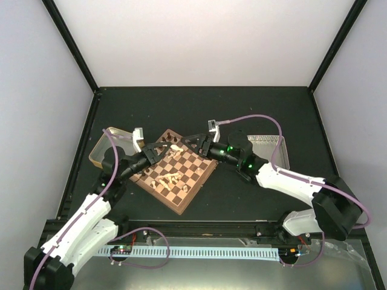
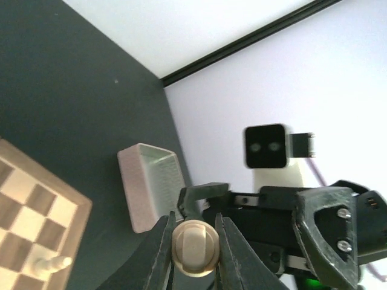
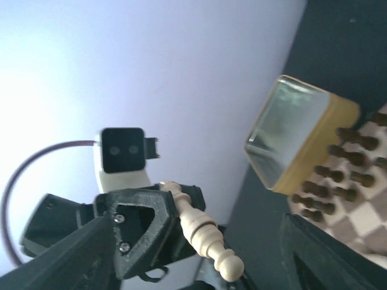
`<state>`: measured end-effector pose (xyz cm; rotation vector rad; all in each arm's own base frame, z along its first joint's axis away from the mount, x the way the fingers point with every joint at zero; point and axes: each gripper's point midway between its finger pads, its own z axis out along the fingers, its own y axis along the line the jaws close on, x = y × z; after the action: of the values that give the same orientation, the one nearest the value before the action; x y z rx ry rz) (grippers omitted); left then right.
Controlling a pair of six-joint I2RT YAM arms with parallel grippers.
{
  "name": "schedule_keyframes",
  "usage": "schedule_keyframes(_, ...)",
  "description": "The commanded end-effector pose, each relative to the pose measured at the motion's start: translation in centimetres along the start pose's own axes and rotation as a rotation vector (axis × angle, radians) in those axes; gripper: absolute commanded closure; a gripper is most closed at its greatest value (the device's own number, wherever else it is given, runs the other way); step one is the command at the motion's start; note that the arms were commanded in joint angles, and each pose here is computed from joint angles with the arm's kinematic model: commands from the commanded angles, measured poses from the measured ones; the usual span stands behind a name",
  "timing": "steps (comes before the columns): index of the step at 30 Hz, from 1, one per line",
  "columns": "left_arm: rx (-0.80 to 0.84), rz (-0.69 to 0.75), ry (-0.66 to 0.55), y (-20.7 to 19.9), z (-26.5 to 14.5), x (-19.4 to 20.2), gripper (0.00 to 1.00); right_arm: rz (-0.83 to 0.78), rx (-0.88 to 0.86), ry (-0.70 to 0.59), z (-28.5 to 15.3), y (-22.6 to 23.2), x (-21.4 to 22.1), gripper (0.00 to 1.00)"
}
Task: Set up the chess pieces on the board
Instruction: Pick up the chess piece from the chessboard.
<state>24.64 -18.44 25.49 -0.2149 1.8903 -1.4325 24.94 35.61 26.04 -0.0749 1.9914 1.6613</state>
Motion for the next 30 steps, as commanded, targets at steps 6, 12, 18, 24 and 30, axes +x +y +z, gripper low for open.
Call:
schedule_keyframes(6, 0.19, -0.089, -0.05, -5.5, -1.0, -2.1, 0.98, 0.256, -0.249, 0.012, -0.4, 5.0, -0.8, 0.43)
schedule_keyframes(12, 0.206, -0.104, -0.062, -5.5, -0.9, -2.3, 0.98, 0.28, -0.196, 0.051, -0.2, 3.6, 0.4, 0.46)
schedule_keyframes(18, 0.217, -0.109, -0.064, -5.6, -1.0, -2.3, 0.99, 0.278, -0.143, 0.061, -0.1, 2.3, 1.0, 0.42)
schedule_keyframes(24, 0.219, -0.115, -0.073, -5.4, -0.8, -2.4, 0.99, 0.274, -0.2, 0.073, 0.2, 3.7, 1.0, 0.53)
schedule_keyframes(30, 0.222, -0.116, -0.066, -5.4, -0.6, -2.4, 0.98, 0.3, -0.254, 0.08, 0.3, 4.7, 1.0, 0.67)
